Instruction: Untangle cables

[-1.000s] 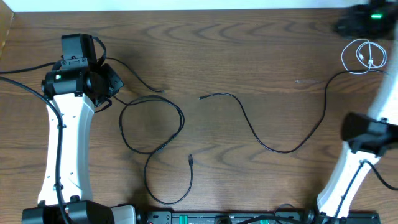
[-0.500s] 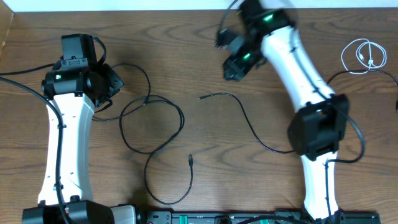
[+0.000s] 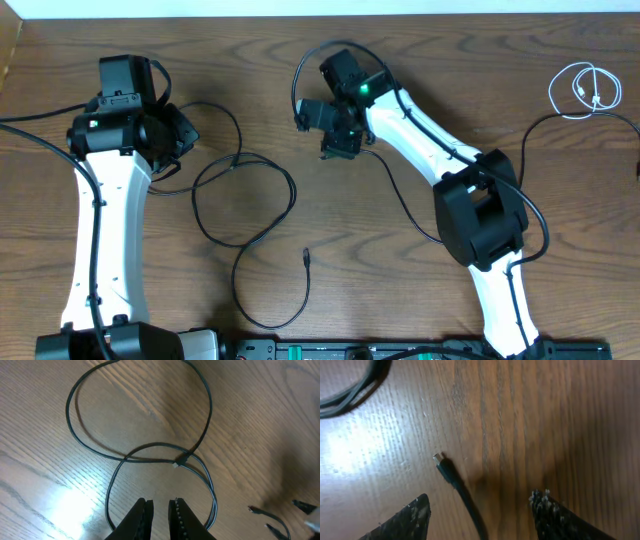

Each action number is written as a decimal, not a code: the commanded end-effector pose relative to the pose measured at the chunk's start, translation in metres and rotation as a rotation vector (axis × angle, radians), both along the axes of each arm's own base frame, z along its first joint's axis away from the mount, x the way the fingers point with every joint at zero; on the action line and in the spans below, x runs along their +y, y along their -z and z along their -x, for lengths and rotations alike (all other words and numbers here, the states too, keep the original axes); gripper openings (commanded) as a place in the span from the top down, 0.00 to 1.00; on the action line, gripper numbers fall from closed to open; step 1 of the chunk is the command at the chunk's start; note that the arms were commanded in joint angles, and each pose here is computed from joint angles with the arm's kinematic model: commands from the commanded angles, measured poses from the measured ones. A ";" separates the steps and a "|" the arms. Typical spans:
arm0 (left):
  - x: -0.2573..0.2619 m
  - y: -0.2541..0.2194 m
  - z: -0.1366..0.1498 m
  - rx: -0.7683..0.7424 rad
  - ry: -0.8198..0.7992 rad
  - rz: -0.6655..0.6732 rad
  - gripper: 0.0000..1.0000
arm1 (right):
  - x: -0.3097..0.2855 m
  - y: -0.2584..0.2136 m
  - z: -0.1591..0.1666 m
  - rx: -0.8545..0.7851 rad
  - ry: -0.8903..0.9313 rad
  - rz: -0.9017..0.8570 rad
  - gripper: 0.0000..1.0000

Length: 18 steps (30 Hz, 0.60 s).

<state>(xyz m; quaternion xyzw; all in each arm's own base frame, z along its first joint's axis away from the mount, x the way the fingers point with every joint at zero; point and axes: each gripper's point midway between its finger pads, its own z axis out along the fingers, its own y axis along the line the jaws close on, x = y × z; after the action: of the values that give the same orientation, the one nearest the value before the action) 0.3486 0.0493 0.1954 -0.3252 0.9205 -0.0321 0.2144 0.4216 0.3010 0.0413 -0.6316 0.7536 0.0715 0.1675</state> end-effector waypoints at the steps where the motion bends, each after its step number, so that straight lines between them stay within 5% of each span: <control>1: -0.001 0.002 -0.001 0.001 -0.009 0.011 0.83 | -0.002 0.013 0.013 -0.001 -0.098 0.036 0.39; 10: 0.000 0.001 -0.003 -0.010 -0.009 0.009 0.83 | 0.003 0.040 0.028 -0.001 -0.156 0.037 0.48; 18: 0.000 0.001 -0.003 -0.011 -0.009 0.010 0.83 | 0.003 0.043 0.029 -0.004 -0.157 0.037 0.95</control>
<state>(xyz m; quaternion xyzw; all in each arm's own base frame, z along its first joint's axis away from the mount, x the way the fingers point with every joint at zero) 0.3516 0.0496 0.1968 -0.3247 0.9190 -0.0337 0.2209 0.3983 0.3067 0.0027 -0.6894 0.7028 0.0714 0.1605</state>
